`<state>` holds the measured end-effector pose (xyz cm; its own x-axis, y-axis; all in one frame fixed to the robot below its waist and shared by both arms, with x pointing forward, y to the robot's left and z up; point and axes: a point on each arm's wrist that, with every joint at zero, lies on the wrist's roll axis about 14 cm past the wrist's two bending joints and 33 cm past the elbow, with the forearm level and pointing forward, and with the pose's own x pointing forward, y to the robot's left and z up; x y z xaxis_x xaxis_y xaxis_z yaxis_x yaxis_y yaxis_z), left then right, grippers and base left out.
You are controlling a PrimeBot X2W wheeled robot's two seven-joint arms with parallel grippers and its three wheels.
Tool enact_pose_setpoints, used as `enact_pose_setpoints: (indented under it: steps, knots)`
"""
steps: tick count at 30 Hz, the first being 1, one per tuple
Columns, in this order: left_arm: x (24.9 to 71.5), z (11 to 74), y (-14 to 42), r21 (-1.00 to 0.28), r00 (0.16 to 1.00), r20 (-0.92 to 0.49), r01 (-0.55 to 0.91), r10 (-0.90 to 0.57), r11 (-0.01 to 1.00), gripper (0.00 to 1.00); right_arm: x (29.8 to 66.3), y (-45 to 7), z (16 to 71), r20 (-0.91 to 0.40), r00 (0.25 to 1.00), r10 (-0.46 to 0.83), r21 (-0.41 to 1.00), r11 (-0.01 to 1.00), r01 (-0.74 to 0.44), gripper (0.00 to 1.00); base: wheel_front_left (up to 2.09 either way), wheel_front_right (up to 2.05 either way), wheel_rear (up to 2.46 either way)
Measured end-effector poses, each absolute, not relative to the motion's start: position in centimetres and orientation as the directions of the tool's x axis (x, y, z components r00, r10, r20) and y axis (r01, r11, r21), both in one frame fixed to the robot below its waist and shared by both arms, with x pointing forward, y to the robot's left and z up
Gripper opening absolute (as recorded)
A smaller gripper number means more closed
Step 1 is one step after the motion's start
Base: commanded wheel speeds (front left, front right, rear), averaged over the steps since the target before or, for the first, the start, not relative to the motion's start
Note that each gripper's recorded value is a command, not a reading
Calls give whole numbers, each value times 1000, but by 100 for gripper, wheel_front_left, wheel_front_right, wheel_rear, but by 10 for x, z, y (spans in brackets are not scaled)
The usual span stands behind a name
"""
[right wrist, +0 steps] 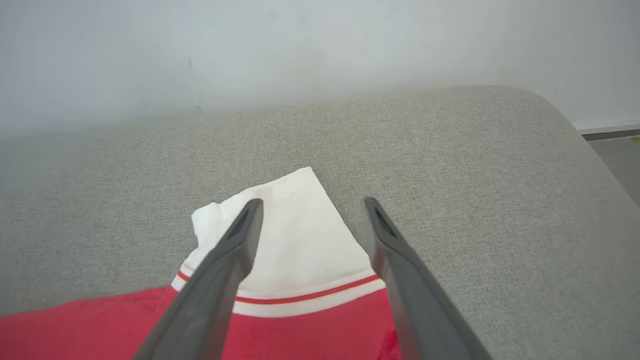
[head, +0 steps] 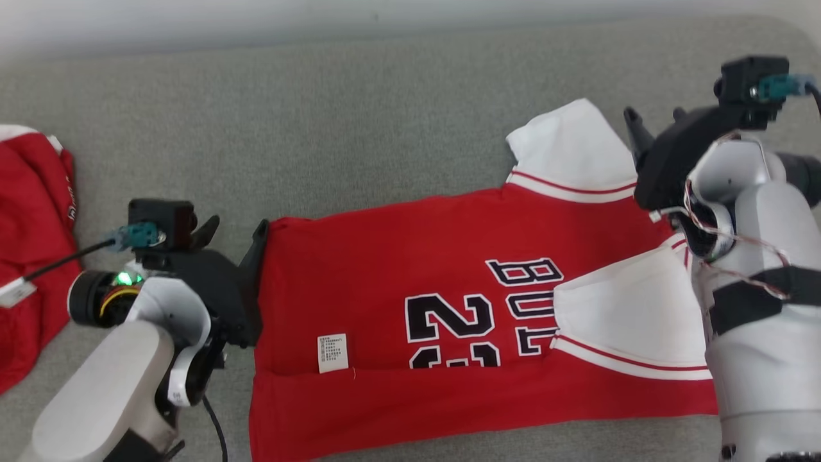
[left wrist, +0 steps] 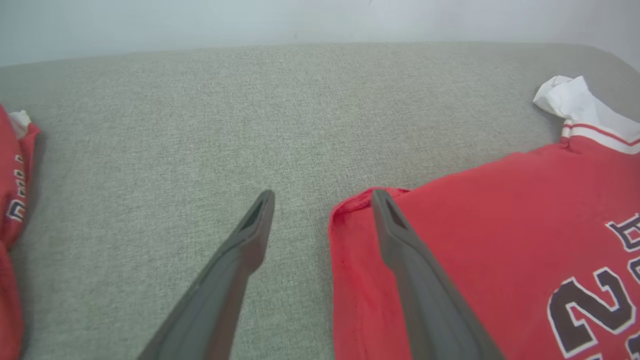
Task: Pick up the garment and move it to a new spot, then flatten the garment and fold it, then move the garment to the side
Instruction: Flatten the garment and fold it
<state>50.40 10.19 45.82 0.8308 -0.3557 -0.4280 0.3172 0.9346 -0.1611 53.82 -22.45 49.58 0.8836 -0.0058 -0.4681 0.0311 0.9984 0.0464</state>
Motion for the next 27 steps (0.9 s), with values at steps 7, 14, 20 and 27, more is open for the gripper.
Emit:
enact_pose_setpoints:
  steps: [7,14,20,27]
  knots:
    - [515,424,103,-133,781,-507,348,-365,928,100,568,-224,477,-489,872,-10,13,1000,18,100,0,0,0]
    - [516,412,114,-116,776,-532,330,-339,937,100,577,-220,461,-512,859,-4,-4,1000,2,100,0,0,0]
    - [517,408,99,-101,754,-548,370,-362,923,100,581,-218,456,-516,857,0,-3,1000,-2,100,0,0,0]
    - [528,409,95,-60,756,-549,390,-357,919,100,578,-214,445,-538,843,7,3,1000,-7,100,0,0,0]
